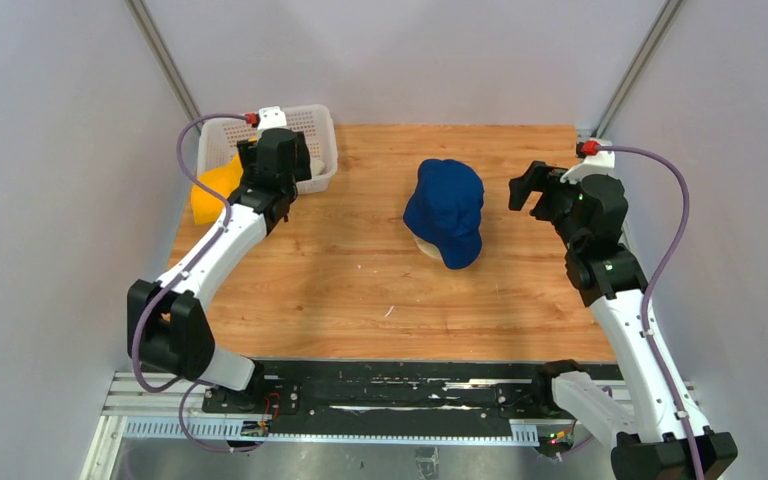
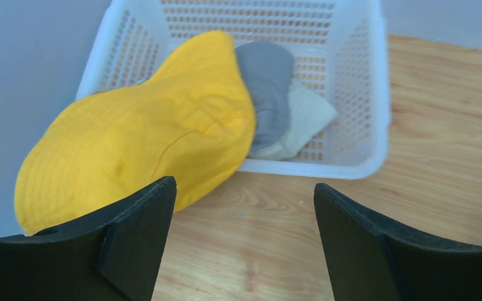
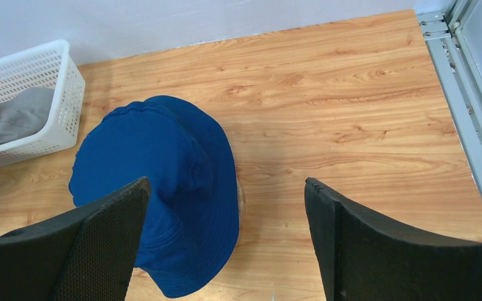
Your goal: Stack the hats
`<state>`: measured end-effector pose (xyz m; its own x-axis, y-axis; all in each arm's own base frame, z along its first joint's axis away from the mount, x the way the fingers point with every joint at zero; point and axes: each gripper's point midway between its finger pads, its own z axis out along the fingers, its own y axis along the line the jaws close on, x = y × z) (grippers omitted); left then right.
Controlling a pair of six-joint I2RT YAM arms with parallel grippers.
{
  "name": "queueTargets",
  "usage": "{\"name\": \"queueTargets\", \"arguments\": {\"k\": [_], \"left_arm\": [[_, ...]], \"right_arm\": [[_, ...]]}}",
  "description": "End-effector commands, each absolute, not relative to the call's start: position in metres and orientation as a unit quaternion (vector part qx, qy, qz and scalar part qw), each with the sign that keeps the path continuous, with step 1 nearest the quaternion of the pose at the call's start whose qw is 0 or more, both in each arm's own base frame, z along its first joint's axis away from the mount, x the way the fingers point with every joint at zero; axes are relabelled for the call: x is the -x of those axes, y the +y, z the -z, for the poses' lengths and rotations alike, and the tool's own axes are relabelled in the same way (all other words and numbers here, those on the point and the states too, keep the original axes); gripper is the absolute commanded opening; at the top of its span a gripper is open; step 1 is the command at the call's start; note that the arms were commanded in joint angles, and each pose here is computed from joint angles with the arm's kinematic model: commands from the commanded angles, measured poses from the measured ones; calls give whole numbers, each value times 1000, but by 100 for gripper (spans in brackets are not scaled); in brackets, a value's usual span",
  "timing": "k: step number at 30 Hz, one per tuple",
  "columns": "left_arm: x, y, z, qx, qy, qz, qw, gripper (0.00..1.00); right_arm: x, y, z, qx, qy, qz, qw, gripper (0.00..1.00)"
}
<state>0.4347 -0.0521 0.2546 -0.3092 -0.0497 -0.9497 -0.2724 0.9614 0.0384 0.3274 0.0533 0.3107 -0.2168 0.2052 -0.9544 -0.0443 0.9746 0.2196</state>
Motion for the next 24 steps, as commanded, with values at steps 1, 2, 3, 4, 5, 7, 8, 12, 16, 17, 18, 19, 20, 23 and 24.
{"name": "queueTargets", "arguments": {"k": [1, 2, 3, 4, 5, 7, 8, 12, 16, 17, 18, 19, 20, 23, 24], "left_arm": [[-435, -21, -224, 139, 818, -139, 541, 85], [-435, -15, -219, 143, 820, -146, 534, 85], [-435, -10, -214, 147, 822, -150, 529, 85], [-435, -6, -208, 150, 825, -152, 523, 85], [-435, -2, -204, 152, 826, -153, 520, 85], [-436, 6, -196, 160, 827, -154, 516, 85], [-436, 9, -192, 164, 828, -154, 514, 85], [-438, 28, -179, 180, 830, -166, 501, 85], [-445, 40, -172, 184, 830, -173, 497, 84], [-448, 41, -169, 184, 832, -172, 494, 83], [-451, 42, -167, 184, 834, -170, 492, 79], [-453, 43, -164, 183, 836, -170, 489, 74], [-456, 43, -163, 183, 837, -168, 488, 67], [-459, 41, -165, 182, 836, -161, 493, 35], [-459, 40, -169, 182, 833, -156, 498, 26]], "right_arm": [[-327, 49, -316, -58, 765, -100, 633, 91], [-327, 48, -315, -59, 766, -100, 633, 91], [-327, 49, -315, -59, 765, -100, 633, 91], [-328, 49, -315, -58, 766, -100, 632, 91], [-328, 49, -314, -58, 767, -100, 631, 91], [-329, 50, -313, -58, 767, -102, 630, 91], [-329, 50, -313, -58, 768, -102, 630, 91], [-330, 51, -312, -58, 769, -104, 628, 91], [-331, 51, -311, -58, 769, -106, 628, 91], [-331, 52, -311, -57, 769, -107, 627, 91], [-331, 52, -311, -57, 769, -107, 627, 91], [-331, 53, -311, -57, 769, -108, 627, 91], [-331, 52, -310, -57, 769, -108, 627, 90], [-331, 51, -310, -58, 769, -106, 627, 90], [-331, 52, -310, -58, 769, -107, 627, 90]]}}
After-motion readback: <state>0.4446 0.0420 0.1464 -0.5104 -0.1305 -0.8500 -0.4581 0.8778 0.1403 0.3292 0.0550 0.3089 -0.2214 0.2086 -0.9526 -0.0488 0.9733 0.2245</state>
